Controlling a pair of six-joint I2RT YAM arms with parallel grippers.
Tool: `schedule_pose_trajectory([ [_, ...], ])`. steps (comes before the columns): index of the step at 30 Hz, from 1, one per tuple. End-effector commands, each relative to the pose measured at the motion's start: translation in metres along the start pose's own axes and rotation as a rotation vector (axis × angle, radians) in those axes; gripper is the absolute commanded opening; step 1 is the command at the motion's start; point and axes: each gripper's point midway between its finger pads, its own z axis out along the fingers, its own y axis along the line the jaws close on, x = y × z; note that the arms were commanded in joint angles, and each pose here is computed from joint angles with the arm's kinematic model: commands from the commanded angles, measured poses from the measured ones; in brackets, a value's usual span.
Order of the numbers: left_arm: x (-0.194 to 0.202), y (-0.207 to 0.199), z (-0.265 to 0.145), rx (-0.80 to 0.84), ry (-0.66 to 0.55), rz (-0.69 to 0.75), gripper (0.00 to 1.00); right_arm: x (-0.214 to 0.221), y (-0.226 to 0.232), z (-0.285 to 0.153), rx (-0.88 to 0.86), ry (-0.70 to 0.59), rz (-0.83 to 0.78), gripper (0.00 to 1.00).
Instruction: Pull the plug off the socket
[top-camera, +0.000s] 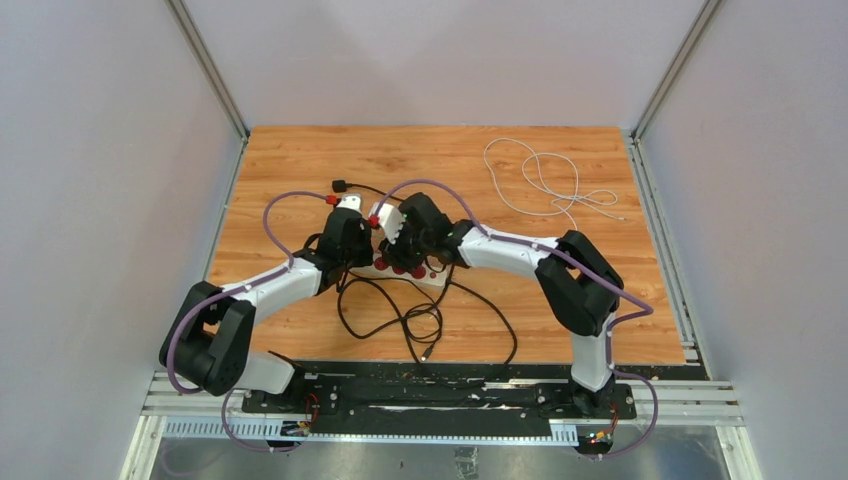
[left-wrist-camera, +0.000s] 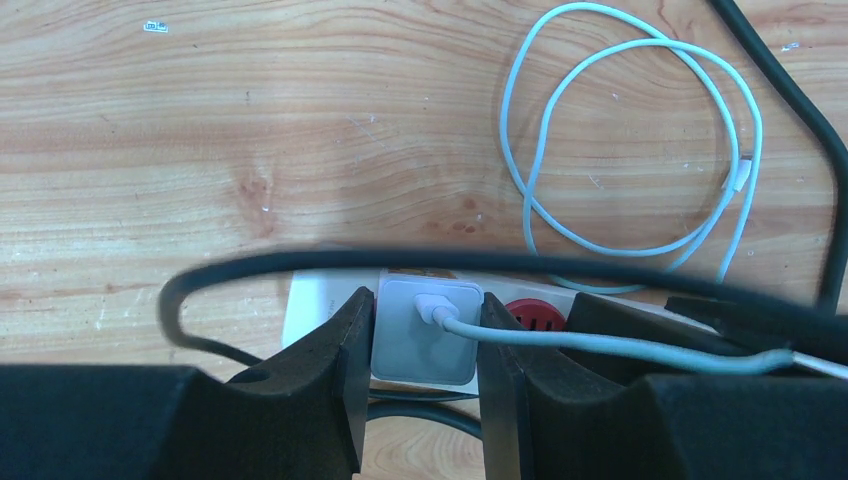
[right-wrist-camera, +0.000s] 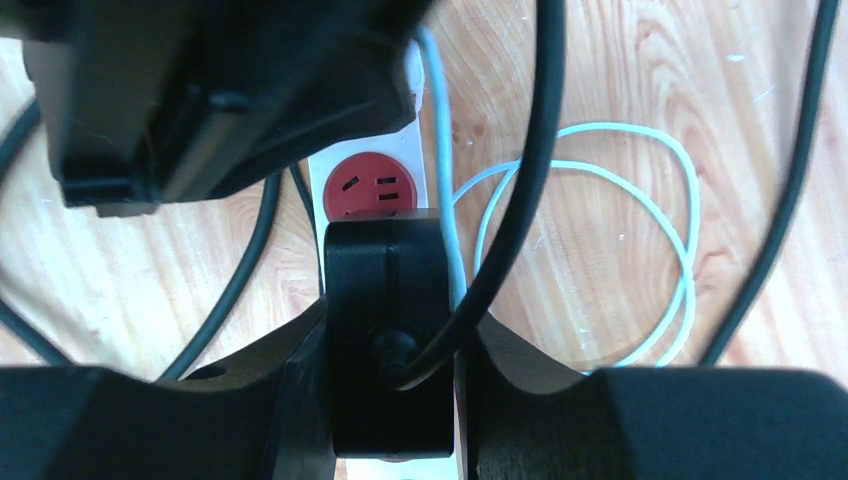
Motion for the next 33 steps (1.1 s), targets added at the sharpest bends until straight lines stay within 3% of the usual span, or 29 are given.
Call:
schedule_pose_trajectory([
  [1, 0.078, 0.044, -0.008, -0.178, 0.245, 0.023, 0.0, 0.011, 0.014, -0.018, -0.225, 0.002, 0.3, 0.0],
  [5, 0.078, 0.045, -0.008, -0.177, 0.244, 0.023, 0.0, 0.008, 0.004, -0.026, -0.28, -0.05, 0.391, 0.0],
  [9, 0.078, 0.045, -0.008, -0.176, 0.243, 0.024, 0.0, 0.007, 0.001, -0.029, -0.262, -0.063, 0.326, 0.0],
  [12, 0.079, 0.045, -0.008, -0.177, 0.244, 0.026, 0.0, 0.014, 0.002, -0.027, -0.19, -0.015, 0.179, 0.0],
  [18, 0.078, 0.044, -0.008, -0.174, 0.244, 0.03, 0.0, 0.032, 0.012, -0.017, 0.013, 0.156, -0.289, 0.0],
  [21, 0.078, 0.044, -0.008, -0.173, 0.245, 0.033, 0.0, 0.031, 0.022, -0.013, 0.035, 0.156, -0.382, 0.0],
  [25, 0.078, 0.044, -0.008, -0.173, 0.244, 0.031, 0.0, 0.026, 0.016, -0.015, 0.1, 0.139, -0.382, 0.0],
  [33, 0.078, 0.044, -0.008, -0.172, 0.244, 0.033, 0.0, 0.008, 0.027, -0.028, -0.098, 0.024, 0.024, 0.0],
])
